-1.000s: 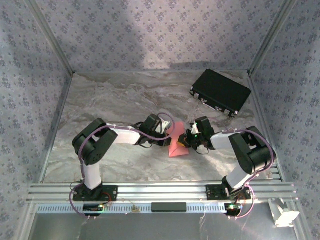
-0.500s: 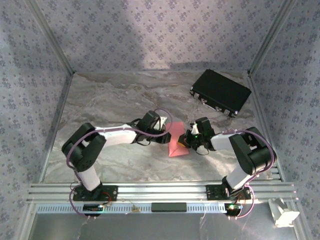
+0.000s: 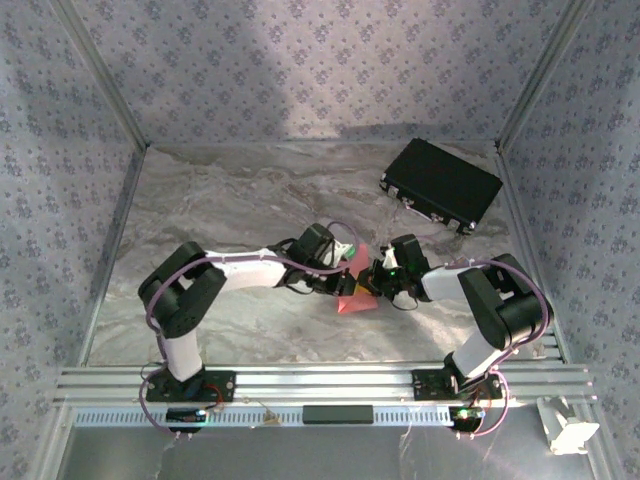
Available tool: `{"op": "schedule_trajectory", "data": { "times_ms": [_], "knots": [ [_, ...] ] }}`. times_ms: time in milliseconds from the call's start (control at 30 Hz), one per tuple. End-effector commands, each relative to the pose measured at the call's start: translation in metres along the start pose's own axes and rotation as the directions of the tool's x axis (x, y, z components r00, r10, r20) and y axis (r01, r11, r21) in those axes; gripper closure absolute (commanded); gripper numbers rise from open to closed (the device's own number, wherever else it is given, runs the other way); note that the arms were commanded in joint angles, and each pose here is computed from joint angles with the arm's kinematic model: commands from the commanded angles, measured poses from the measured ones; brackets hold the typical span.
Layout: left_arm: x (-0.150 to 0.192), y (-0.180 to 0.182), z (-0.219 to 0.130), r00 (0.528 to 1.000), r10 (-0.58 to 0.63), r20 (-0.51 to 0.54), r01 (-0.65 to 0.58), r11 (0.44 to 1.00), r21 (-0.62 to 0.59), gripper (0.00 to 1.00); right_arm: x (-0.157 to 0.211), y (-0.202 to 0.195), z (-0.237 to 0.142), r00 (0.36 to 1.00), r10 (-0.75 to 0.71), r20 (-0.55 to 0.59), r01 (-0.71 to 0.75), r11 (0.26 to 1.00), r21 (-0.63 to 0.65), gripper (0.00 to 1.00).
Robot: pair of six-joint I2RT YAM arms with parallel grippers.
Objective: Fold a paper plane with a square sheet of paper (pick it up from the middle)
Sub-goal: Fold the triangle a second time at the center of the table.
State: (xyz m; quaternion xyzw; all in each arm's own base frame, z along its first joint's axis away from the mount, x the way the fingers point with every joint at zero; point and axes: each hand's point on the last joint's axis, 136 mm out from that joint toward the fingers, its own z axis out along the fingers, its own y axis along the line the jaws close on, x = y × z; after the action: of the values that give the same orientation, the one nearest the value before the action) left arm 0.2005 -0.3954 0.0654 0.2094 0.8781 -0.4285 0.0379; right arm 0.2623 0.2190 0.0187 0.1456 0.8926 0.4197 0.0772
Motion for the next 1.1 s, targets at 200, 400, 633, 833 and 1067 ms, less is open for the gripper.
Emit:
{"op": "schedule_trajectory", "data": {
  "times_ms": [200, 400, 633, 833, 1067],
  "knots": [
    [0.006, 0.003, 0.018, 0.998, -0.017, -0.068, 0.015, 1.000, -0.025, 0.90, 0.014, -0.036, 0.002, 0.998, 0.064, -0.019, -0.062, 0.991, 0.120, 1.00],
    [0.013, 0.020, 0.025, 0.995, -0.033, -0.091, 0.026, 0.997, -0.072, 0.90, 0.014, -0.036, 0.002, 0.998, 0.063, -0.021, -0.060, 0.991, 0.120, 1.00],
    [0.025, 0.033, 0.026, 0.993, -0.052, -0.102, 0.041, 0.994, -0.104, 0.90, 0.013, -0.037, 0.002, 0.998, 0.064, -0.019, -0.061, 0.991, 0.123, 1.00],
    [0.034, 0.037, 0.022, 0.992, -0.063, -0.107, 0.052, 0.993, -0.104, 0.89, 0.014, -0.039, 0.003, 0.997, 0.069, -0.022, -0.065, 0.990, 0.126, 1.00],
    [0.039, 0.027, 0.018, 0.992, -0.072, -0.107, 0.067, 0.997, -0.049, 0.87, 0.014, -0.040, 0.003, 0.997, 0.070, -0.023, -0.066, 0.990, 0.127, 1.00]
  ]
}}
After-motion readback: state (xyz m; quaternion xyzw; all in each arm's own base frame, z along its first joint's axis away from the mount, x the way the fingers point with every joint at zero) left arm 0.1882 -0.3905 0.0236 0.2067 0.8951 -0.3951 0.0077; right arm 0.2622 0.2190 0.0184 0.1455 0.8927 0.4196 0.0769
